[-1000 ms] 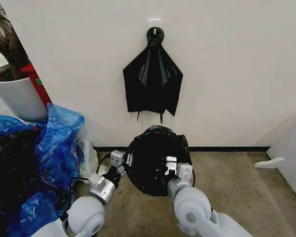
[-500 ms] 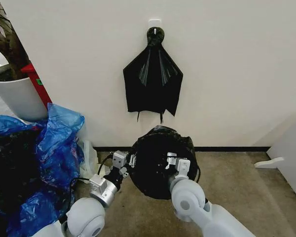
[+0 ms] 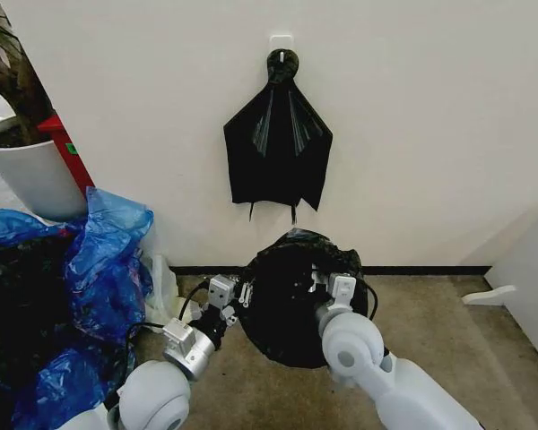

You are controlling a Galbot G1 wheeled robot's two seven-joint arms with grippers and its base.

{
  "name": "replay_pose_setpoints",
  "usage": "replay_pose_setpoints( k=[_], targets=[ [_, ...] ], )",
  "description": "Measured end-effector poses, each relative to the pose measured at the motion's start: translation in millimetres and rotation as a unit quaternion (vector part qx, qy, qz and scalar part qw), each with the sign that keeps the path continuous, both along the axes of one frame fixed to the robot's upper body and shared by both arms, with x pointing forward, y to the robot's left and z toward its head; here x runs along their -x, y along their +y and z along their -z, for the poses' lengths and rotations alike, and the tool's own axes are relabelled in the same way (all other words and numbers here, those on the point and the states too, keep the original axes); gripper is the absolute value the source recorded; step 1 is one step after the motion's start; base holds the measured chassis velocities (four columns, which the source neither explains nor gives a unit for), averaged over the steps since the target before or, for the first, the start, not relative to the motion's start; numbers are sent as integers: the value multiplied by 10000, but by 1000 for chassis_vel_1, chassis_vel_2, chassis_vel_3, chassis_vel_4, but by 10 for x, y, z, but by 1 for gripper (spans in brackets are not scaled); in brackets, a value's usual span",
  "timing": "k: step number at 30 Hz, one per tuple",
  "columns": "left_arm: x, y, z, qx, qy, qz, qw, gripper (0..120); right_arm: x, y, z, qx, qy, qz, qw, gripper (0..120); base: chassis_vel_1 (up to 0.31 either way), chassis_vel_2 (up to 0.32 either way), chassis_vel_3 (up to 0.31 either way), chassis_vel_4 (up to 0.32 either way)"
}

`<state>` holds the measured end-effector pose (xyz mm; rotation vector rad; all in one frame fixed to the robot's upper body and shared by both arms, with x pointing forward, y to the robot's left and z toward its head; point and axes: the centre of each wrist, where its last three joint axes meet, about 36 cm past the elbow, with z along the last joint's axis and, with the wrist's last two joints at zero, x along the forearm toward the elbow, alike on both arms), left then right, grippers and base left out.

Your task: Place the garbage bag over the trash bin.

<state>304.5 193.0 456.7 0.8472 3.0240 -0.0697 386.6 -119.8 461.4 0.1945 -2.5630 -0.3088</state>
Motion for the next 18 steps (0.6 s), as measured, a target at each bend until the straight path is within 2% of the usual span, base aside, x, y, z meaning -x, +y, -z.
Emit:
replay_pose_setpoints(
  k=[3, 9, 18],
  targets=[
    [74, -33, -64, 104, -16, 165, 9998, 0, -79, -52, 82, 40, 39, 66, 10000, 0, 0, 0, 0, 0],
    [103, -36, -91, 144, -15, 216, 9997, 0, -79, -94, 126, 61, 45, 86, 9999, 0, 0, 0, 0, 0],
    [21, -16, -8, 42, 7, 124, 9999, 0, 148, 16, -92, -96, -179, -226, 9995, 0, 0, 0, 0, 0]
  ],
)
